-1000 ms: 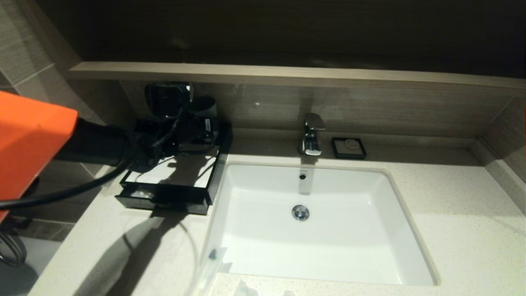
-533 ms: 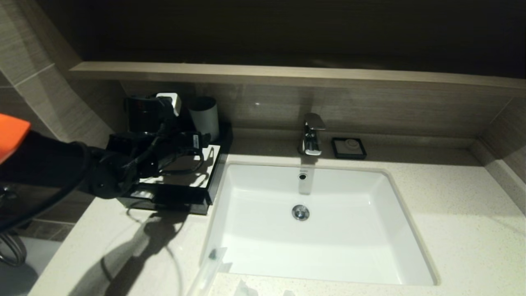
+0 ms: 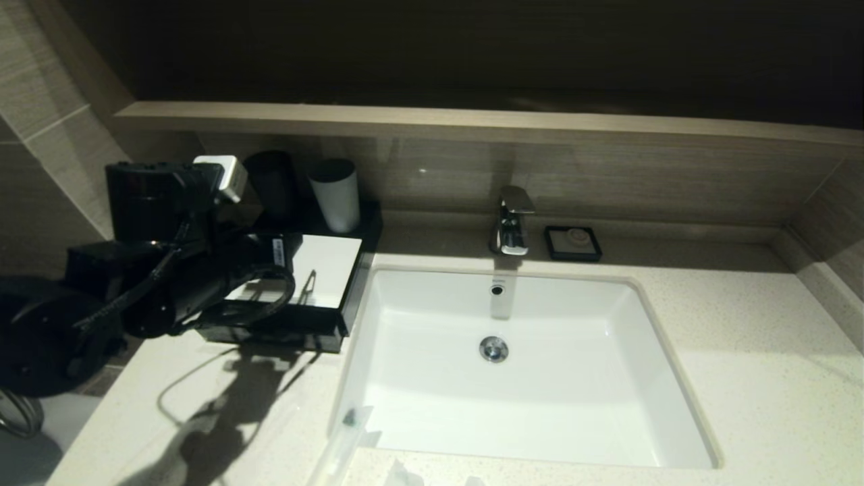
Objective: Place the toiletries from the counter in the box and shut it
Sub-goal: Open the drawer
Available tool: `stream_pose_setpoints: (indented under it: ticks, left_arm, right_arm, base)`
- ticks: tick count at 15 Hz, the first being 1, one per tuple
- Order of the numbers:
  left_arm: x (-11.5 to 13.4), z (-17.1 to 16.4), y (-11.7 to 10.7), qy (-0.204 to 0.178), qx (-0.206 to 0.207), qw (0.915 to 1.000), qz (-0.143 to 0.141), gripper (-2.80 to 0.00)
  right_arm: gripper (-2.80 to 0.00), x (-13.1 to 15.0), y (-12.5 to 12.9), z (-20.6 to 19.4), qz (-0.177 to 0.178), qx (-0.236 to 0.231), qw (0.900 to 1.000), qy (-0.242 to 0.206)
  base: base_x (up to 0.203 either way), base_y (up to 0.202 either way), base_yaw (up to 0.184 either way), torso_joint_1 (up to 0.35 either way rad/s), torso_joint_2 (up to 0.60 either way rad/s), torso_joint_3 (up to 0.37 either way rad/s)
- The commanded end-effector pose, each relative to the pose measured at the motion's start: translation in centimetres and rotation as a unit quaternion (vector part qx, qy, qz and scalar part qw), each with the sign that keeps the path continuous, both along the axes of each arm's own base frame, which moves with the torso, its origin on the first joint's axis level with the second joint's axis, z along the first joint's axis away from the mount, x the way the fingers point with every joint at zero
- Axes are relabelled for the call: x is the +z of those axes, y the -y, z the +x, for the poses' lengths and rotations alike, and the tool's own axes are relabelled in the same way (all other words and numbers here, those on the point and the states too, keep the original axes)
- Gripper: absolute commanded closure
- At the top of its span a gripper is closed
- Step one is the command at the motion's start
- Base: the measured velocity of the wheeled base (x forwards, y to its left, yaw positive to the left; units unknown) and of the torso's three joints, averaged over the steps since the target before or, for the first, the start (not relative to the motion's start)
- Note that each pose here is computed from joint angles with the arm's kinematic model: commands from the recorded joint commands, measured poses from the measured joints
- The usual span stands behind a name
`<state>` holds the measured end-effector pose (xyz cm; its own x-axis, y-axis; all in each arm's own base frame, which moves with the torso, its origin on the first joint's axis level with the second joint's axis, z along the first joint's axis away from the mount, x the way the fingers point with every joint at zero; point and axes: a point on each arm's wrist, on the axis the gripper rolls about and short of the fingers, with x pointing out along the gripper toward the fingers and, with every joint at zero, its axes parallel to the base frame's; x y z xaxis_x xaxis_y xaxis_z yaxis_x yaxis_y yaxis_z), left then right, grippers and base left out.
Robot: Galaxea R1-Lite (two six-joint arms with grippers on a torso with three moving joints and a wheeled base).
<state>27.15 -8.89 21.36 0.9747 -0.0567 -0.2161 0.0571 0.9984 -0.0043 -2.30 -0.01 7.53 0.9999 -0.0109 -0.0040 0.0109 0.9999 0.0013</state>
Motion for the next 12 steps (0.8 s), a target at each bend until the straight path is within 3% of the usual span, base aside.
stream_pose_setpoints:
  ticks: [1, 12]
  left_arm:
    - [0.0, -2.5, -0.9, -0.002, 0.001, 1.0, 0.0, 0.0]
    - [-4.0, -8.8, -3.4, -0.092, 0.023, 0.9951, -0.028, 0.0]
  right_arm:
    - [0.0, 0.0, 0.0, 0.0, 0.0, 0.0, 1.0, 0.0]
    - [0.0, 0.0, 0.0, 0.0, 0.0, 0.0, 1.0, 0.0]
  base:
    - [0.0, 0.0, 0.0, 0.0, 0.0, 0.0]
    - [0.0, 0.0, 0.0, 0.0, 0.0, 0.0]
